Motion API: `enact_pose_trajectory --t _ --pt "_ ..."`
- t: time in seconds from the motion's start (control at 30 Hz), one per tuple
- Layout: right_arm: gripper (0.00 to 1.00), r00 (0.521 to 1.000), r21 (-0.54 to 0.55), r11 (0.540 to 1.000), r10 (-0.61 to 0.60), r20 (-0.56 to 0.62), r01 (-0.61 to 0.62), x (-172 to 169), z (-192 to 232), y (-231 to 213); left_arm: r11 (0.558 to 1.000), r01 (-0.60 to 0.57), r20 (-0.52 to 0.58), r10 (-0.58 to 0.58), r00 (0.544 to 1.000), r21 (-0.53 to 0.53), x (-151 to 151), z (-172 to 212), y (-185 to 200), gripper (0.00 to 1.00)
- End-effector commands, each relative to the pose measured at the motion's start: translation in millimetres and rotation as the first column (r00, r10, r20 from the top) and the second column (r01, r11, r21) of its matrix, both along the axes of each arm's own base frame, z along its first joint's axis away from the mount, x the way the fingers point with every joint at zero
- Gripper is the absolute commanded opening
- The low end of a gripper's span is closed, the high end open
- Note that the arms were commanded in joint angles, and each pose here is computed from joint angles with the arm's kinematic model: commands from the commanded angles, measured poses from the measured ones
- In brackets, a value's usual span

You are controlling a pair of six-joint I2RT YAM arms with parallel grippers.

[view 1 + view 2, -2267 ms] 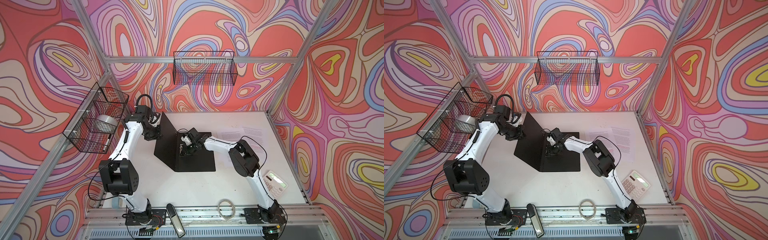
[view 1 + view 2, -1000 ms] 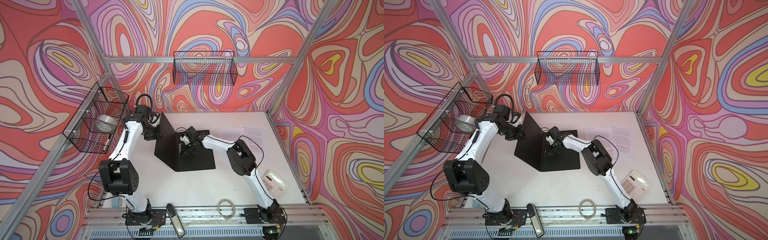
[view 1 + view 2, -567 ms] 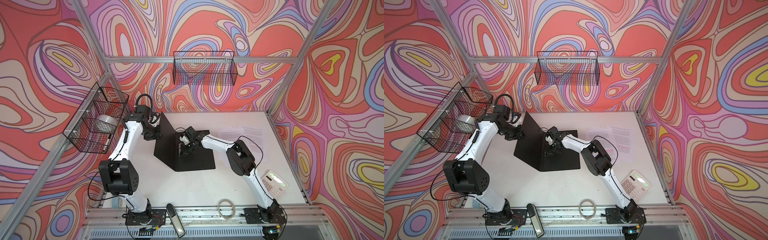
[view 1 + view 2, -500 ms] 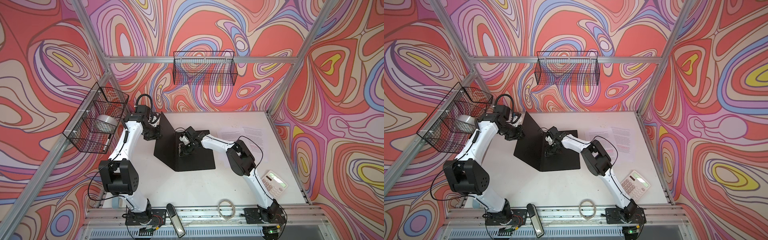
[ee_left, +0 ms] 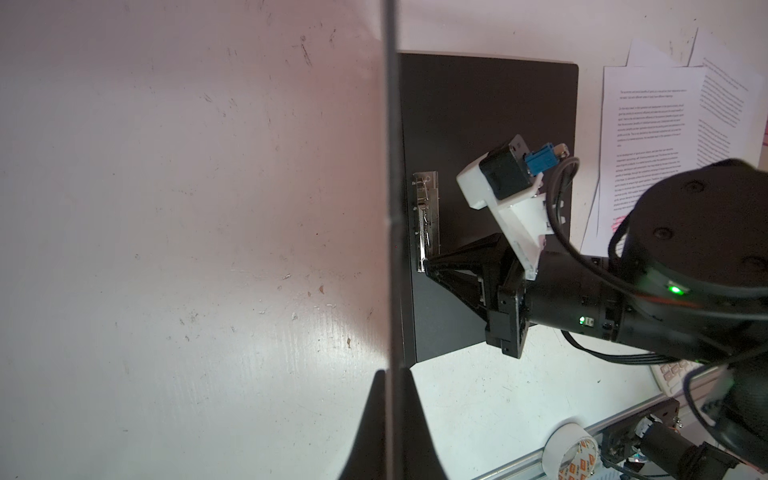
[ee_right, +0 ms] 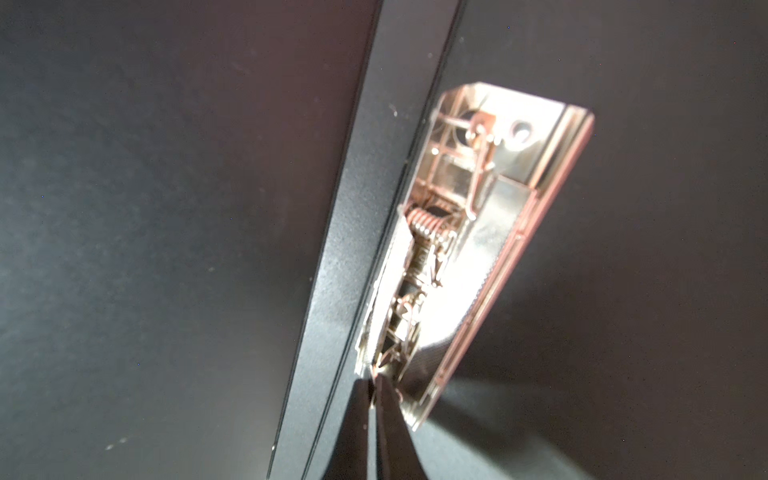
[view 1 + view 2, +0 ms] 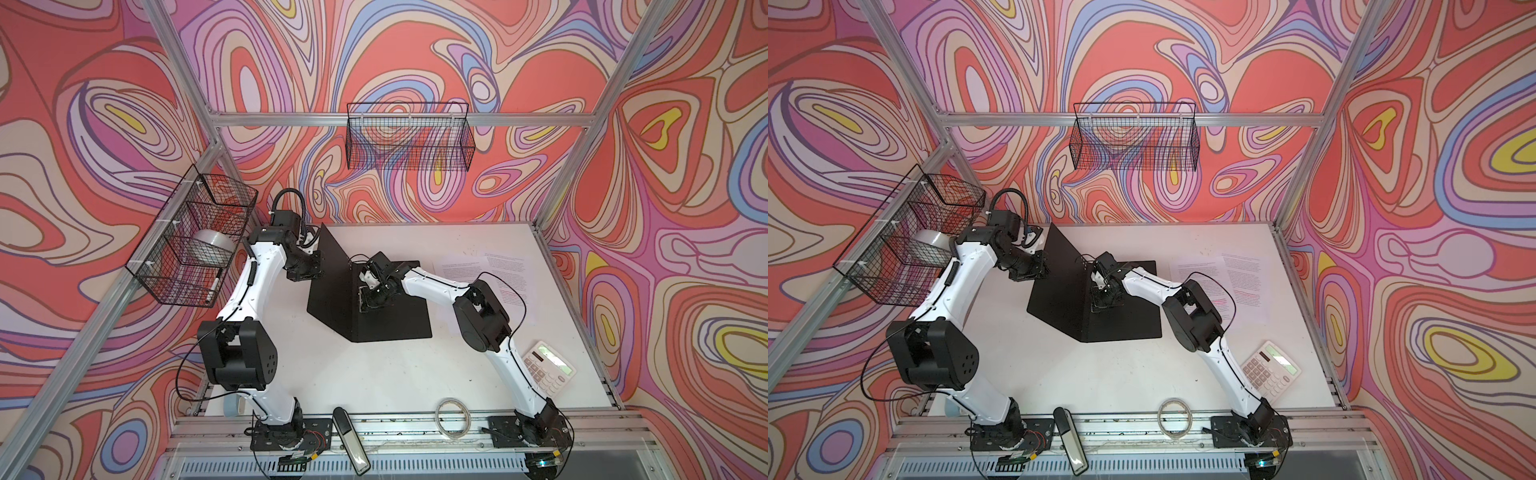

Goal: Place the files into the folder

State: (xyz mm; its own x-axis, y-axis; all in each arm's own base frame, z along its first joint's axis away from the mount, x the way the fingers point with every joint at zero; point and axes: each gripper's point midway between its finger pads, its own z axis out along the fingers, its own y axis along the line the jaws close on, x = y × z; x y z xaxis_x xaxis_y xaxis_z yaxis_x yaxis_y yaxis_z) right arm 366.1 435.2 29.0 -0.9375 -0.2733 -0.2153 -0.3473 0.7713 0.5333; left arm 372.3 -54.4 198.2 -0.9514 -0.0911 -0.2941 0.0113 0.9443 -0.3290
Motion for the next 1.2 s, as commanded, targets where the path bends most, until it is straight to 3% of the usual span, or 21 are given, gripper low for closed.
enact_pose_trajectory --t 0.0,0.73,1.17 --pt "0.0 1.0 -0.19 0.982 -0.021 -0.02 0.017 -4 -46 -36 0.999 0.023 0.019 -0.023 1.0 0.029 -7 14 4 0.0" --pt "0.0 0.999 -0.105 0.994 -0.006 0.044 0.011 11 2 -18 0.999 0.034 0.005 -0.034 0.999 0.026 -7 9 3 0.0" --pt "0.08 0.997 -0.025 1.0 0.007 0.076 -0.006 18 32 -2 0.999 0.035 0.004 -0.035 0.999 0.027 -5 10 3 0.0"
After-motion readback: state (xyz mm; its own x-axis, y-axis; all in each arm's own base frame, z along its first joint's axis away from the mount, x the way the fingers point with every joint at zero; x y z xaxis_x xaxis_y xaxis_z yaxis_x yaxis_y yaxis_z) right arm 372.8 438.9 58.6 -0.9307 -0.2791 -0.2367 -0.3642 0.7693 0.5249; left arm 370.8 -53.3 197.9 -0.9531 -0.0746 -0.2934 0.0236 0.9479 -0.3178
